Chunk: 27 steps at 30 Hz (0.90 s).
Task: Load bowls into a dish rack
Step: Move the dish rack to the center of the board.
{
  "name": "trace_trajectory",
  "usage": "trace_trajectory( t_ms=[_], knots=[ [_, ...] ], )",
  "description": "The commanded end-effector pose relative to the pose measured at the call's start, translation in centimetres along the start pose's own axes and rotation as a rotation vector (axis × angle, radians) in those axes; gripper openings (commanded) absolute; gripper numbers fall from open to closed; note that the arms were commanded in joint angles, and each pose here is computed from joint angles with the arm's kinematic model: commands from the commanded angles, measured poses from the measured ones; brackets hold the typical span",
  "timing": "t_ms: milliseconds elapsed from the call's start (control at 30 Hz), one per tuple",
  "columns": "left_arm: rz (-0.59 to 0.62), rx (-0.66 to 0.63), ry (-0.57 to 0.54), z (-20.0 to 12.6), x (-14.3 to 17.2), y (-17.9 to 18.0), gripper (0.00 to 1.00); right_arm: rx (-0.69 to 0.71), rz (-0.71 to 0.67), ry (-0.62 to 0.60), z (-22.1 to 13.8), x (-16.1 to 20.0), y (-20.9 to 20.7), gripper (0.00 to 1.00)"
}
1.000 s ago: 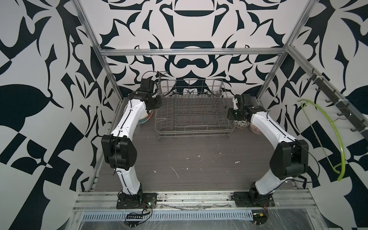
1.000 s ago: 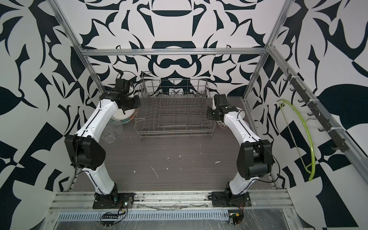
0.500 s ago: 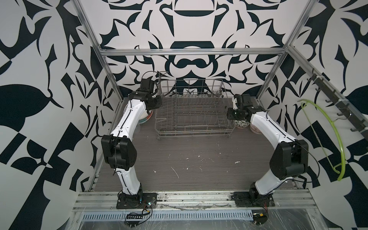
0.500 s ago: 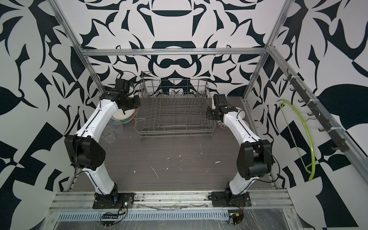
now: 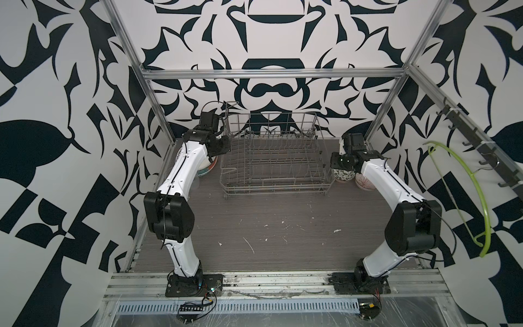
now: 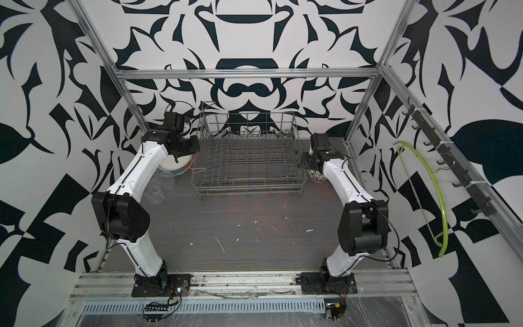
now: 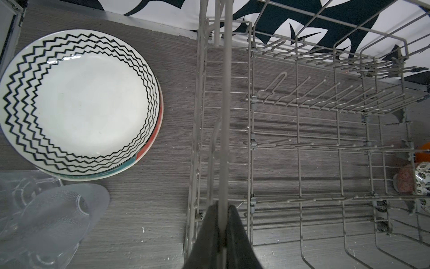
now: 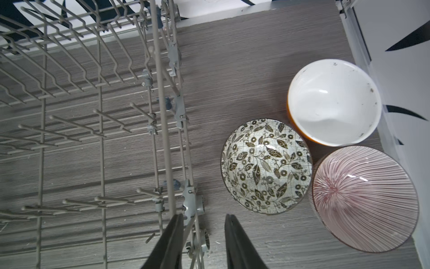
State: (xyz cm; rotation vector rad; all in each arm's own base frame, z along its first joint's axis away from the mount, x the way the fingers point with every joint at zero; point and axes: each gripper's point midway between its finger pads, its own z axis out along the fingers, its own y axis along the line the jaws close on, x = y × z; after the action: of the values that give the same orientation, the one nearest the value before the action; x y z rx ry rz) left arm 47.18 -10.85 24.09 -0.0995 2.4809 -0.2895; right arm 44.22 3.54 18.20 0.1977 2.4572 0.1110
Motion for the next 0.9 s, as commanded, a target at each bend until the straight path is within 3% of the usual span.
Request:
trace_trajectory(
  t_ms=[0,267,567,867],
  knots=[
    [-0.006,-0.001,0.045,0.2,1.4,0.1,0.10,-0.029,0.006,-0.007,-0.5,-0.3,0.6,0.33],
    [-0.004,-0.002,0.053,0.6,1.5,0.1,0.10,-0.054,0.015,-0.038,-1.7,-0.8,1.0,0.35],
    [-0.005,0.000,0.058,0.8,1.6,0.1,0.10,-0.084,0.019,0.043,0.5,0.8,1.6,0.31],
    [-0.012,-0.001,0.062,0.9,1.8,0.2,0.10,-0.104,0.017,0.063,0.7,1.6,2.0,0.15]
  ],
)
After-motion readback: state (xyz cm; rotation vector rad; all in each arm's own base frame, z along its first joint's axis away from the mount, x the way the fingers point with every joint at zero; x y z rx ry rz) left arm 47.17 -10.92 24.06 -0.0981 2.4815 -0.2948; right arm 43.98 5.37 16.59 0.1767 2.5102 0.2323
